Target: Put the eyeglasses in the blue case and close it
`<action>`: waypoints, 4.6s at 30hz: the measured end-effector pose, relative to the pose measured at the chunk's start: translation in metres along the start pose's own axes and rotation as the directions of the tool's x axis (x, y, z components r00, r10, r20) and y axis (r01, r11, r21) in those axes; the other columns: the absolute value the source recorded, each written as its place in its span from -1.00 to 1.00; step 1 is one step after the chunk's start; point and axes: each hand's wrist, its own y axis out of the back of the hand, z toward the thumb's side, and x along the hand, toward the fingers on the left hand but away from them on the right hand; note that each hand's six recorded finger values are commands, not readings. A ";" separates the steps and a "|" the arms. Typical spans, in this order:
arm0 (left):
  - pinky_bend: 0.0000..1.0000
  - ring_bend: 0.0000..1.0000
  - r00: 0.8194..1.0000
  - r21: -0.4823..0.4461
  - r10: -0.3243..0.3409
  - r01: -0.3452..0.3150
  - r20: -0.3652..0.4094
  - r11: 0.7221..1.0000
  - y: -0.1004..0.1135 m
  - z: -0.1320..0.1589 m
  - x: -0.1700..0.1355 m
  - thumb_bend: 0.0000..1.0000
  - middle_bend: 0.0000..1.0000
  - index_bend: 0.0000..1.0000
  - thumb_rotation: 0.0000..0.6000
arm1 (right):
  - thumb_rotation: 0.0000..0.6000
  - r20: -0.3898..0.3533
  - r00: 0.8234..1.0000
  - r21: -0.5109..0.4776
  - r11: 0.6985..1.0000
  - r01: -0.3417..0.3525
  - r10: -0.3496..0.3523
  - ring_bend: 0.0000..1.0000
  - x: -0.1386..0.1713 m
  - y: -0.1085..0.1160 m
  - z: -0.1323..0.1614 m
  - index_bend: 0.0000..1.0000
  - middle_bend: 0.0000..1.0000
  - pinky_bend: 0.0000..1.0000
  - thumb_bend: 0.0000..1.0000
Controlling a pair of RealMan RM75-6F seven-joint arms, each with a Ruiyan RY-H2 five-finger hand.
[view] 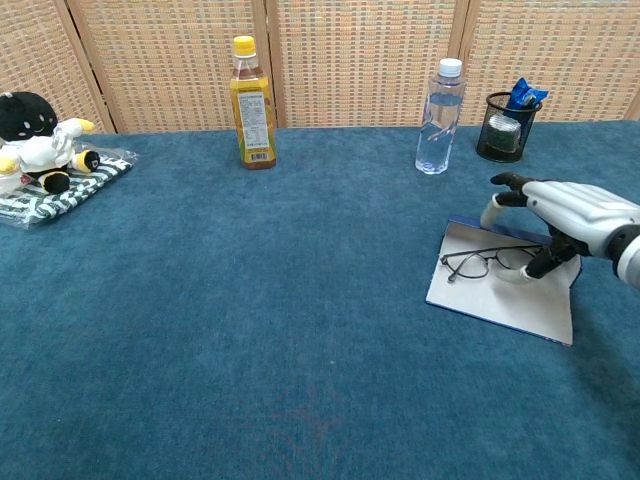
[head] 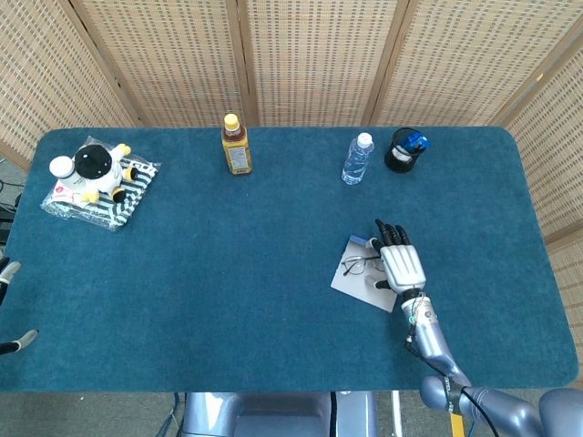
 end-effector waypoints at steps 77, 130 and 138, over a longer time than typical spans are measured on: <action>-1.00 -1.00 1.000 -0.020 -0.004 0.004 -0.003 1.000 0.001 -0.002 0.002 -1.00 -1.00 -1.00 1.00 | 1.00 -0.099 0.994 0.099 0.994 0.053 -0.043 -1.00 0.036 -0.001 0.057 -0.33 -1.00 -0.91 -0.38; -1.00 -1.00 1.000 -0.016 -0.014 0.014 -0.012 1.000 -0.001 -0.004 0.005 -1.00 -1.00 -1.00 1.00 | 1.00 -0.031 0.998 0.362 0.930 0.066 -0.059 -1.00 0.021 -0.038 0.036 -0.23 -1.00 -0.91 0.09; -1.00 -1.00 1.000 -0.014 -0.015 0.015 -0.013 1.000 -0.001 -0.003 0.005 -1.00 -1.00 -1.00 1.00 | 1.00 -0.010 0.997 0.348 0.934 0.081 -0.083 -1.00 0.016 -0.030 0.028 -0.23 -1.00 -0.91 0.09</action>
